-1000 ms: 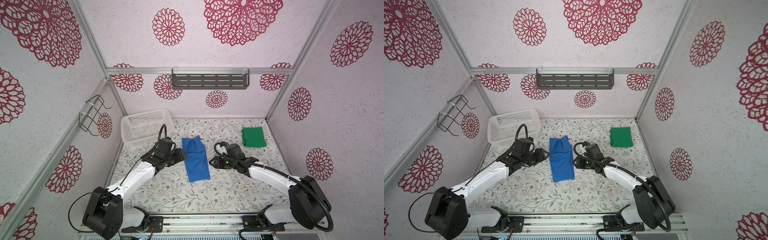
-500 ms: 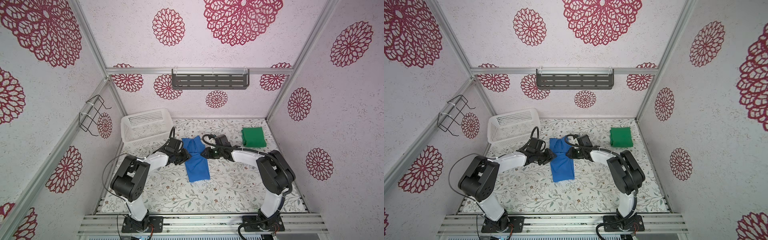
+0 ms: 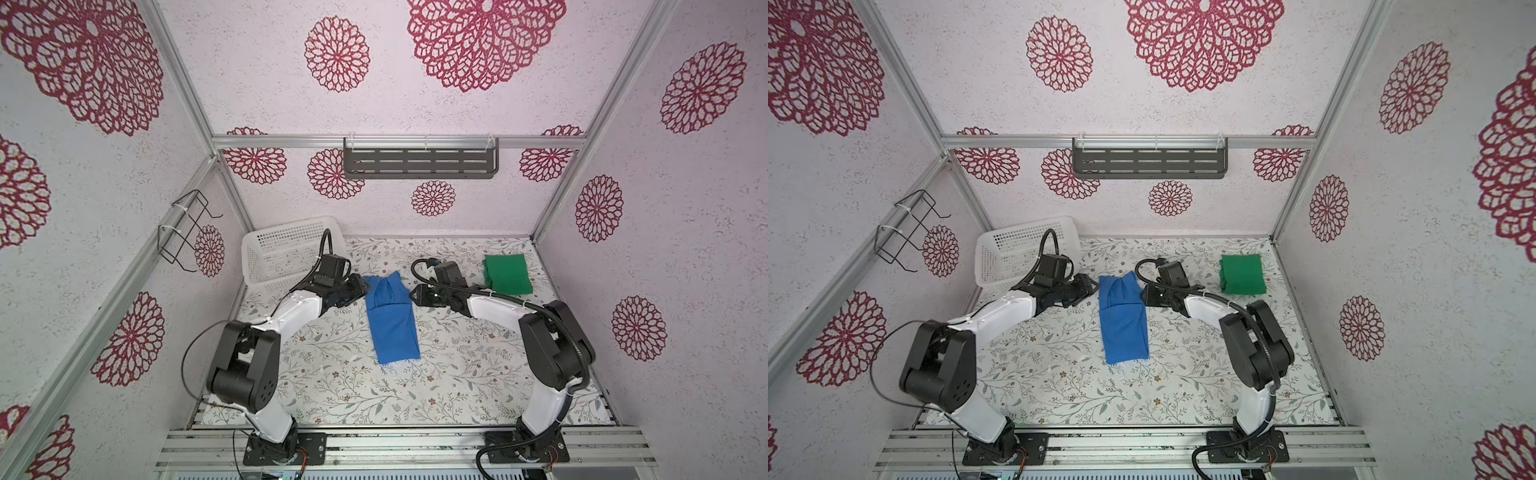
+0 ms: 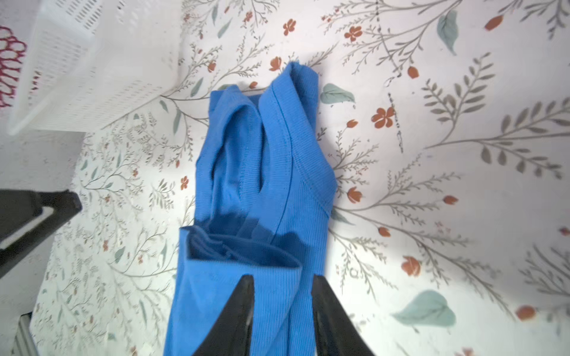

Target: Fold and stack the tank tops

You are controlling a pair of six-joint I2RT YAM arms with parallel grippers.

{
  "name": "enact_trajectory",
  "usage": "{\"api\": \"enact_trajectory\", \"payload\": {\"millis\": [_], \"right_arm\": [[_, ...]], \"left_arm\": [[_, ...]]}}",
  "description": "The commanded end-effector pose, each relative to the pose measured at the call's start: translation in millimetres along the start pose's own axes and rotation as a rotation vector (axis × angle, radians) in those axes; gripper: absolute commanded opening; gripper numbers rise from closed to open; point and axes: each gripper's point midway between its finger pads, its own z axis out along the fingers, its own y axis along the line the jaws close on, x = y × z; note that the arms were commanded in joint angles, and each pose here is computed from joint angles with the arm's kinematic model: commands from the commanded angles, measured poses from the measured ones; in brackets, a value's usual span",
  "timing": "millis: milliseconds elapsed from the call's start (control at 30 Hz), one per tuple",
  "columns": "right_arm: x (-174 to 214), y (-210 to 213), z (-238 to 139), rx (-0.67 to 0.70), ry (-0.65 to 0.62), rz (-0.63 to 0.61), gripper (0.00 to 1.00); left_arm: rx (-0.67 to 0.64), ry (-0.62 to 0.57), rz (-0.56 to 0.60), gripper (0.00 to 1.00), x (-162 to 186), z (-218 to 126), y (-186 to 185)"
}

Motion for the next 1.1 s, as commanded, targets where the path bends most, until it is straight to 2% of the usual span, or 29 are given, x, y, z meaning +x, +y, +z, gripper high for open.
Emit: {"api": "enact_trajectory", "payload": {"millis": [0,167,433,600,733,867,1067], "right_arm": [[36.6,11.8,-14.6,-0.084,0.109,-0.006,0.34],[77.0,20.0,-17.2,-0.135,0.208,-0.003,0.32],[99.4,18.8,-5.8,-0.145,0.255,0.007,0.35],[105.9,14.1,0.3,-0.137,0.272,0.015,0.37],[109.2,9.4,3.3,-0.120,0.281,0.011,0.41],[113.0,11.8,7.6,-0.135,0.292,0.020,0.41],[113.9,16.6,8.9,-0.146,0.295,0.024,0.31]], "left_arm": [[0.006,0.051,-0.054,0.48,42.6,-0.6,11.7],[0.019,0.100,-0.114,0.48,91.5,-4.4,22.7],[0.043,0.151,-0.171,0.49,132.9,7.8,28.4],[0.049,0.165,-0.187,0.47,142.5,15.4,30.6],[0.046,0.169,-0.179,0.42,144.5,16.7,28.5],[0.040,0.173,-0.180,0.36,146.7,16.8,30.5],[0.025,0.174,-0.175,0.28,148.0,14.4,33.6]]}}
